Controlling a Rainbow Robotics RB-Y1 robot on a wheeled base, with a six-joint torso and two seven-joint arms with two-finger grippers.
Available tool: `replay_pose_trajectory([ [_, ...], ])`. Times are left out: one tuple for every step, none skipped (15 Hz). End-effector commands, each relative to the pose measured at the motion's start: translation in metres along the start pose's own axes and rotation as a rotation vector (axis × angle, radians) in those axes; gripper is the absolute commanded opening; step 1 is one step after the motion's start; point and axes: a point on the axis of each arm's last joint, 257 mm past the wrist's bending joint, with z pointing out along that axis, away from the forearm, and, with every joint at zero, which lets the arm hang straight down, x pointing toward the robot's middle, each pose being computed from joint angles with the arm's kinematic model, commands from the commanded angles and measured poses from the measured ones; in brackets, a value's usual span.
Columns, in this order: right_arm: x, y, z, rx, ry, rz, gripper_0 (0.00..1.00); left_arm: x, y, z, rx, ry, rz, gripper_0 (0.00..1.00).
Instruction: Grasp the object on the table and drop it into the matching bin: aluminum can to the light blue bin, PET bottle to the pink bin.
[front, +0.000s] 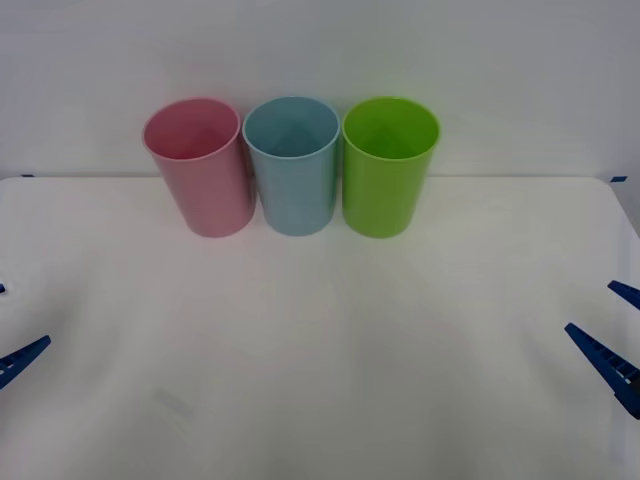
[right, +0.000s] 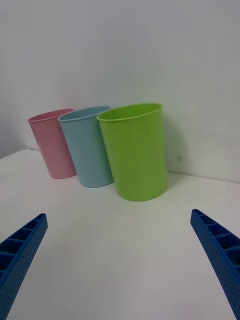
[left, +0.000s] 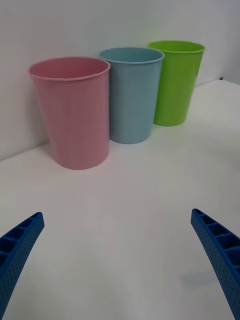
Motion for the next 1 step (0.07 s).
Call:
replay_pose_trajectory([
  [0.0000, 0.0000, 0.0000, 0.000, 0.000, 0.000, 1.00, 0.0003, 0.0001, 0.0000, -0.001, 0.001, -0.001, 1.00],
])
